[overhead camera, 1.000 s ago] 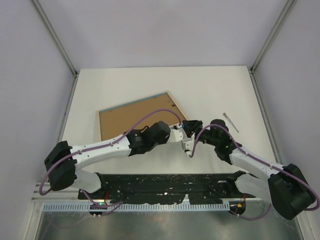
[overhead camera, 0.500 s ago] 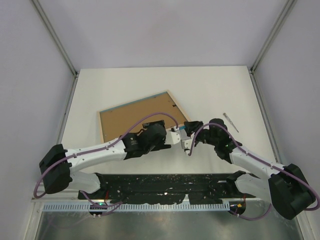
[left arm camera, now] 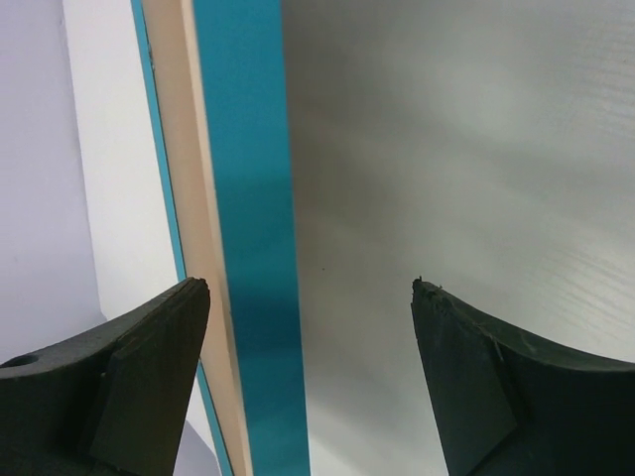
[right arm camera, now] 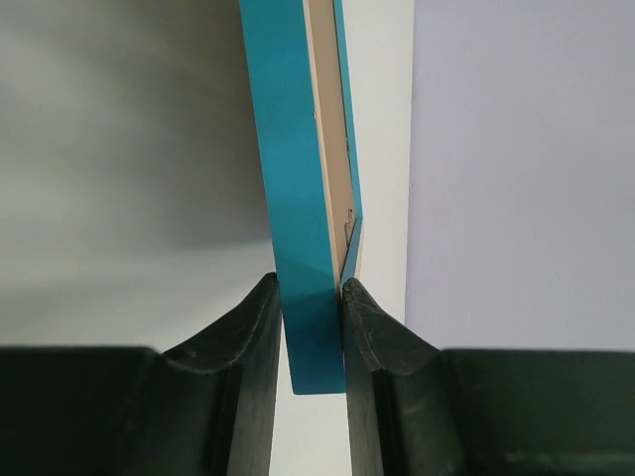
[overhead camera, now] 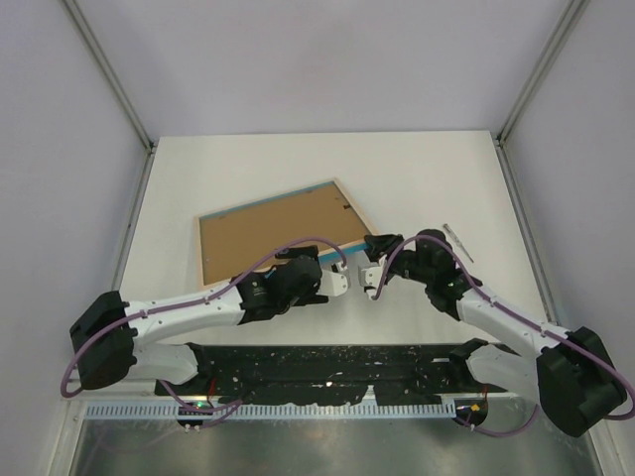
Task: Take the photo out of the frame
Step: Turn over the photo frame at the center of the board.
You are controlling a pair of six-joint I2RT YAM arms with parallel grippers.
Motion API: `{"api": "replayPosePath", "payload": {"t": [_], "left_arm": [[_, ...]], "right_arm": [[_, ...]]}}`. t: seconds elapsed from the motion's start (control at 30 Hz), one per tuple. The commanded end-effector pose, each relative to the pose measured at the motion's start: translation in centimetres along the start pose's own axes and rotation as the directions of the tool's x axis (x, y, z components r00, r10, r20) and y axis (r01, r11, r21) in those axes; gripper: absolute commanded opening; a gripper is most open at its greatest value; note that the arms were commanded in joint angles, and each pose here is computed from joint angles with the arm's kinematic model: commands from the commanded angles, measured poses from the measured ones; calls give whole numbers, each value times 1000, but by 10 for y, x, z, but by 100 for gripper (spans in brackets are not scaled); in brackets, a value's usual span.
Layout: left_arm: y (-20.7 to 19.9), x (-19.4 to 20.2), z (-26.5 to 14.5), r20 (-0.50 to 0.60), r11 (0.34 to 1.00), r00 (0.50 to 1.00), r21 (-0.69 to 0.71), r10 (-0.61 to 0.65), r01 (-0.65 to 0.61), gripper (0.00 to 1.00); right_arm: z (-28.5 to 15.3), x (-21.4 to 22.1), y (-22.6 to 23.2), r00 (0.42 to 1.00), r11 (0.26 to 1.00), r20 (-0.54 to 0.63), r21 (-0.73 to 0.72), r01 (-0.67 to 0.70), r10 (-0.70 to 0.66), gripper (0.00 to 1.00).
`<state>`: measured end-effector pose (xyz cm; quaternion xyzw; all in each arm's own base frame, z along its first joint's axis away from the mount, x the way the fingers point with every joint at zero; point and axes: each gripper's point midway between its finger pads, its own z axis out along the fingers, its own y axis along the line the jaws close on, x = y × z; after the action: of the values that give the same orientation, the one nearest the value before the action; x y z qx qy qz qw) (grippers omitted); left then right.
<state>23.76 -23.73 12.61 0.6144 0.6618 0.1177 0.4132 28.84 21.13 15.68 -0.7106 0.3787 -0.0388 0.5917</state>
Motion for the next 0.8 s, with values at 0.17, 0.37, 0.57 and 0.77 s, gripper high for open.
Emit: {"api": "replayPosePath", "payload": {"t": [0.17, 0.37, 0.57, 0.77], "left_arm": [[11, 16, 8, -87, 993, 992, -63, 94, -100, 81], [19, 20, 6, -145, 988, 981, -67, 126, -137, 65], [19, 28, 4, -261, 984, 950, -2, 173, -180, 58], [17, 37, 6, -341, 979, 919, 23, 196, -200, 51]], "right_arm": [[-8, -18, -51, 998, 992, 39, 114, -53, 49, 8], [-9, -20, -52, 997, 991, 49, 110, -72, 67, 8], [-9, -21, -54, 996, 990, 48, 113, -78, 73, 8], [-10, -23, -55, 995, 990, 52, 114, -87, 82, 8]]}}
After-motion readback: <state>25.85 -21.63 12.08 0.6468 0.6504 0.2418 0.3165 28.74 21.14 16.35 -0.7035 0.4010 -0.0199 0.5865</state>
